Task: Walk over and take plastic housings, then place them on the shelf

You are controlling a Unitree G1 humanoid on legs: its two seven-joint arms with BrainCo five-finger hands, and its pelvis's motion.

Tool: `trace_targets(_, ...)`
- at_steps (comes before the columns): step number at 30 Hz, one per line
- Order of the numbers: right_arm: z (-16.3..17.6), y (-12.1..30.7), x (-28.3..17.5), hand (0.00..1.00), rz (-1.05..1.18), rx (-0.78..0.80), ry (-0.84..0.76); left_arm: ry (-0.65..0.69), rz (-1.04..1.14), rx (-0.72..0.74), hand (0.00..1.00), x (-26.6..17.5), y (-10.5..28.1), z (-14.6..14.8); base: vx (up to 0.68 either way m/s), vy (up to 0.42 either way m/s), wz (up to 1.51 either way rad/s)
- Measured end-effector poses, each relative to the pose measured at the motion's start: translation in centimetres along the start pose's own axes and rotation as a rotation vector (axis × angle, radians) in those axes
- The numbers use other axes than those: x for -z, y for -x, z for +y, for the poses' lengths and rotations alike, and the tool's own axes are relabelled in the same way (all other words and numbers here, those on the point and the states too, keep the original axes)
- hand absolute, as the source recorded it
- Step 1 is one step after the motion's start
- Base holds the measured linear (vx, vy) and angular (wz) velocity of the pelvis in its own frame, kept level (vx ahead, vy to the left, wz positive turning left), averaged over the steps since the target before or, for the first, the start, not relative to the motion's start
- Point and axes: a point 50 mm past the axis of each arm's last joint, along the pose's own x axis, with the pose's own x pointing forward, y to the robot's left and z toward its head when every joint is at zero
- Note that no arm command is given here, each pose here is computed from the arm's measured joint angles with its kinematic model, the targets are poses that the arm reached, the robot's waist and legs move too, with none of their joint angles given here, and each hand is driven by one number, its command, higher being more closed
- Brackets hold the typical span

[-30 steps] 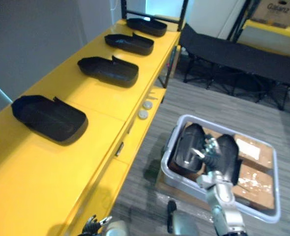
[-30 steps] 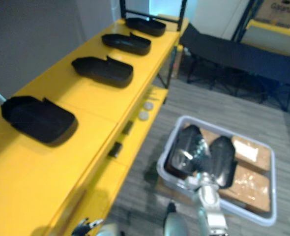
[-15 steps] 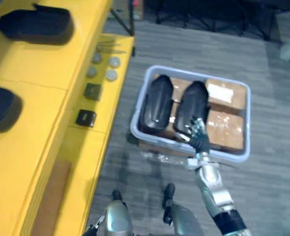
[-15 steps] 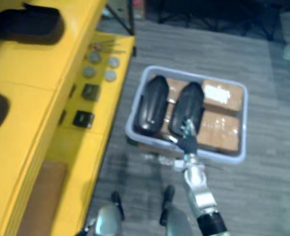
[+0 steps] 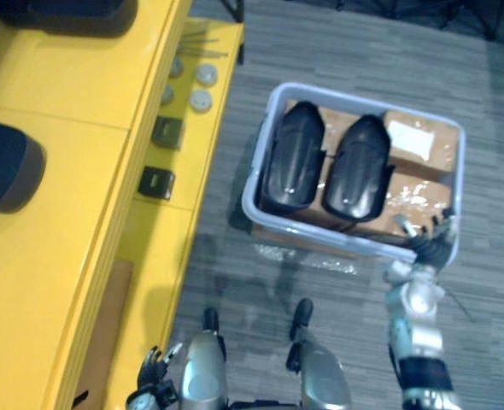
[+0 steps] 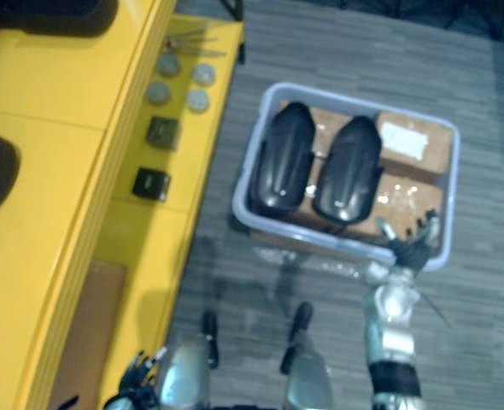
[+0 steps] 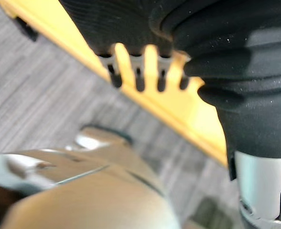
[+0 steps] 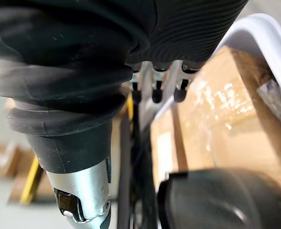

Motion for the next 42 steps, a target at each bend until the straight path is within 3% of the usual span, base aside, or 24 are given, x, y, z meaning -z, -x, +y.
trace_targets(5,0.1,-4.7,-3.5,0.00,-0.046,0.118,0.051,-0.002,-0.017,0.007,0.00,-0.9,-0.5,-0.8,-0.07,0.020,0.26)
trace_targets(12,-1.7,-8.9,-9.1,0.00,-0.101,0.338,0.098,-0.006,0.103,0.024,0.00,1.7,-0.1,-1.6,-0.08,0.052,0.13)
trace_targets(20,-4.5,-10.7,-10.3,0.00,0.026,0.450,0.181,-0.002,0.147,0.083,0.00,2.8,0.2,-2.1,-0.09,0.065,0.10)
trace_targets(26,-5.8,-11.0,-9.3,0.00,0.130,0.450,0.221,-0.021,0.181,0.120,0.00,3.6,0.5,-2.5,-0.04,0.042,0.09)
trace_targets(42,-7.8,-11.7,-13.8,0.00,-0.012,0.610,0.370,0.002,0.251,0.175,0.00,5.4,1.1,-3.6,-0.05,0.027,0.06)
